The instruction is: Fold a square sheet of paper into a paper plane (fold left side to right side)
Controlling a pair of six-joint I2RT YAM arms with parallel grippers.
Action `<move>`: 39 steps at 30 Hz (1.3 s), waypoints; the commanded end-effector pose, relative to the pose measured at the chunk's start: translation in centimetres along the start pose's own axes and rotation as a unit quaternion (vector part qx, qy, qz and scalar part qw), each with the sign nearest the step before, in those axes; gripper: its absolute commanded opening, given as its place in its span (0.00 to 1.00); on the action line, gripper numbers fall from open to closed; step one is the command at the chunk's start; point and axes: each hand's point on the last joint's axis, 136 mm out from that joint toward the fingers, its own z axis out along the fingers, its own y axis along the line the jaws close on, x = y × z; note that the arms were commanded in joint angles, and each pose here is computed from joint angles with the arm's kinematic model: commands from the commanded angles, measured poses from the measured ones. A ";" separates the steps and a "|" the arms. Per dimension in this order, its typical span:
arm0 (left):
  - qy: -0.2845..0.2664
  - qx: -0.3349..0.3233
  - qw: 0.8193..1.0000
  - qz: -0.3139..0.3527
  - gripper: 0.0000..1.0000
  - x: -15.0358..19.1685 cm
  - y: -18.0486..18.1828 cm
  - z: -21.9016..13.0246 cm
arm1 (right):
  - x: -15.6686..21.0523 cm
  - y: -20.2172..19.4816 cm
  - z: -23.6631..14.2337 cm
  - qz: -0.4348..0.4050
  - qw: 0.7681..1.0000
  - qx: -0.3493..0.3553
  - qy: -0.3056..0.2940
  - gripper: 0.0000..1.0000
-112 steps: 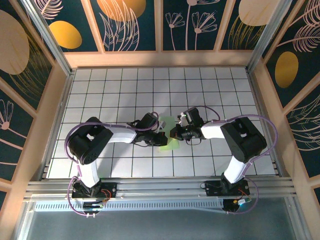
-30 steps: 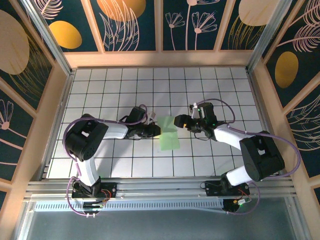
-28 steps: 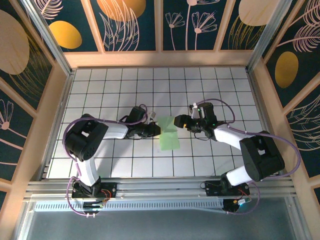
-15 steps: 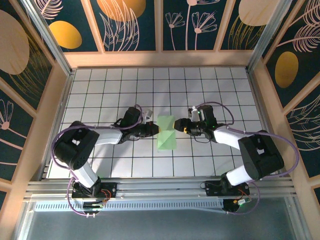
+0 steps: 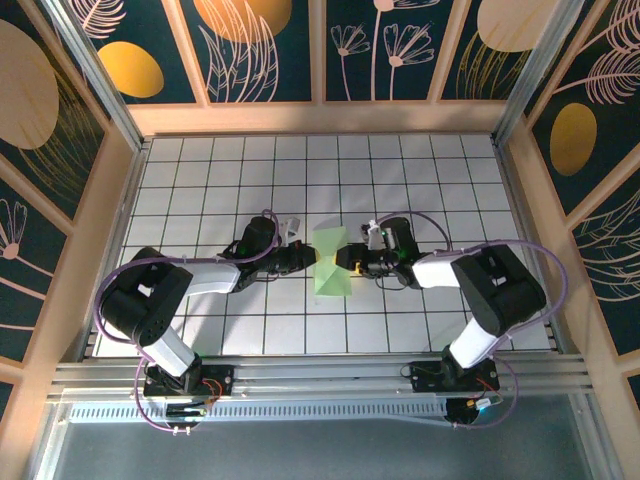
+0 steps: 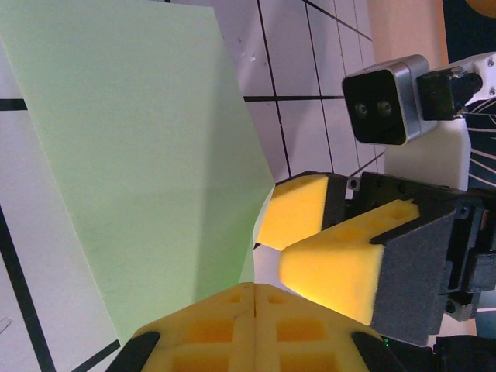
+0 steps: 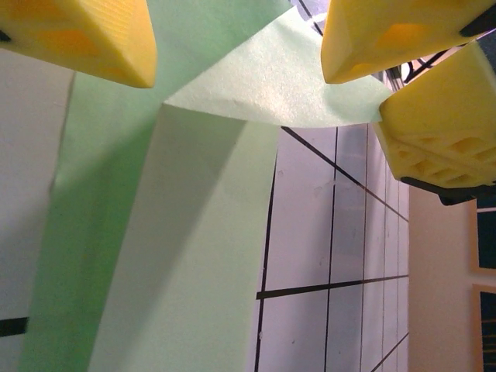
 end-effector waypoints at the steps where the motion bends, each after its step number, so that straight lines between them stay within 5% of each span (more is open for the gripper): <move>1: -0.015 0.005 1.000 0.004 0.00 -0.5 -0.4 -0.4 | -1.1 1.5 0.9 -0.017 0.999 -0.033 -0.010 0.56; 8: -0.016 -0.026 0.999 -0.008 0.00 -0.2 1.3 -0.2 | -1.2 1.7 1.7 -0.023 0.999 -0.043 -0.014 0.51; 17: -0.012 -0.047 0.999 -0.018 0.00 0.4 2.8 0.2 | -1.2 0.9 2.2 -0.019 0.999 -0.028 -0.015 0.23; 23: -0.045 -0.060 0.997 -0.008 0.27 -0.7 2.4 -1.0 | -2.5 1.7 1.2 -0.038 0.998 -0.019 -0.045 0.00; 31: -0.176 -0.064 0.982 0.007 0.71 -5.2 -1.1 -6.1 | -6.9 6.1 -3.3 -0.105 0.986 -0.042 -0.122 0.00; 35: -0.260 -0.003 0.965 0.006 0.96 -7.6 -4.4 -9.8 | -9.7 10.1 -7.2 -0.150 0.968 -0.092 -0.177 0.00; 39: -0.292 0.103 0.950 0.035 0.99 -8.9 -9.3 -12.0 | -11.3 15.2 -11.0 -0.197 0.943 -0.164 -0.213 0.00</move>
